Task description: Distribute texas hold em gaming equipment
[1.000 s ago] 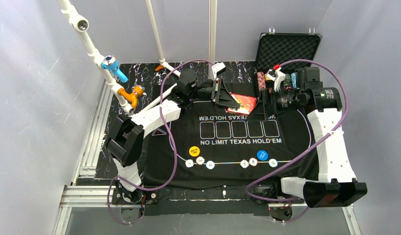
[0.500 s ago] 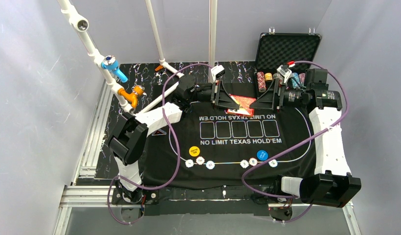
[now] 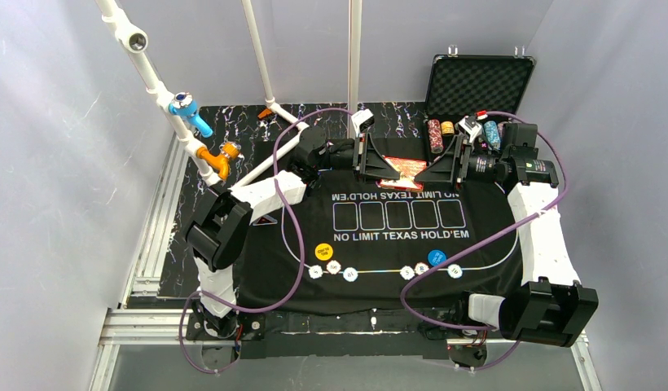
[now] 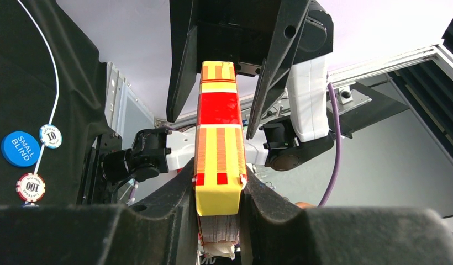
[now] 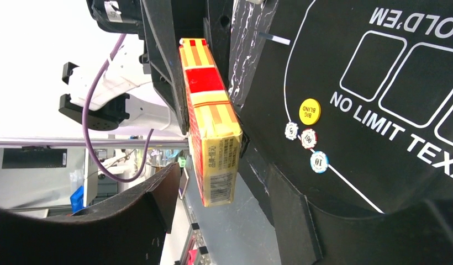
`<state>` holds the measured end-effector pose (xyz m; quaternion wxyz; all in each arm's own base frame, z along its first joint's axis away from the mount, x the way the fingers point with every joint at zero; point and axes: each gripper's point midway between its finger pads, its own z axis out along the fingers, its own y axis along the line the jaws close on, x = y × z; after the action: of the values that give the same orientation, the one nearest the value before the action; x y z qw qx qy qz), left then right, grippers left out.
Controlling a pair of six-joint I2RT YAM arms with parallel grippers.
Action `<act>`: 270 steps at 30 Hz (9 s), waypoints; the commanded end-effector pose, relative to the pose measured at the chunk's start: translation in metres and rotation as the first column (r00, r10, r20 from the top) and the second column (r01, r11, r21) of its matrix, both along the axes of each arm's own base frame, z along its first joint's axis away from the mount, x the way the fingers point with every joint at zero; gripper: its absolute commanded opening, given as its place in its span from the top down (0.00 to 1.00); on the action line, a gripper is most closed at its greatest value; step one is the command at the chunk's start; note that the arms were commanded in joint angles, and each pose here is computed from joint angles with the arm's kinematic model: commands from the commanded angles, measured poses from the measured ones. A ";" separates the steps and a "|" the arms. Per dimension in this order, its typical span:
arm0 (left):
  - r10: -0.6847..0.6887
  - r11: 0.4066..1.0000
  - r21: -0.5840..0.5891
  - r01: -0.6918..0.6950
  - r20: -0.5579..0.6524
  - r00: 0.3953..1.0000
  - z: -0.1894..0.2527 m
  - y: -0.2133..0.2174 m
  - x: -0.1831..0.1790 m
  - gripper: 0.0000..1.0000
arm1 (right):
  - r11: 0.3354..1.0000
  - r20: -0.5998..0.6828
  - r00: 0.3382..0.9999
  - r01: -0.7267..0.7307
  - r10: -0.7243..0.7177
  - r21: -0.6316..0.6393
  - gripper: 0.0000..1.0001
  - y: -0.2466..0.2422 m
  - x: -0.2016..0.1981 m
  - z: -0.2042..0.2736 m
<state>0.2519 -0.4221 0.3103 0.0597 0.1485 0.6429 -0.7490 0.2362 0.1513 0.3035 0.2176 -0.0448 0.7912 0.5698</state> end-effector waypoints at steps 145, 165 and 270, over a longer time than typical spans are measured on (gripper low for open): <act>0.068 0.980 0.189 -0.055 -0.064 0.996 -0.058 -0.036 -0.002 0.50 | 0.901 -0.066 0.984 0.121 -0.162 -0.417 0.57 -0.015 0.025 -0.037; 0.069 0.980 0.190 -0.054 -0.071 0.995 -0.059 -0.035 -0.003 0.57 | 0.908 -0.060 0.986 0.121 -0.158 -0.401 0.54 -0.012 0.024 -0.032; -0.120 0.980 0.170 0.102 0.098 0.988 0.001 0.027 -0.056 1.00 | 0.430 0.363 0.483 -0.029 0.797 -0.903 0.17 0.029 -0.011 -0.053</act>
<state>0.2124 -0.4062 0.2598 0.0031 0.1758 0.7294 -0.6611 0.2172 0.1740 0.2339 0.2627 -0.6123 0.7384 0.1043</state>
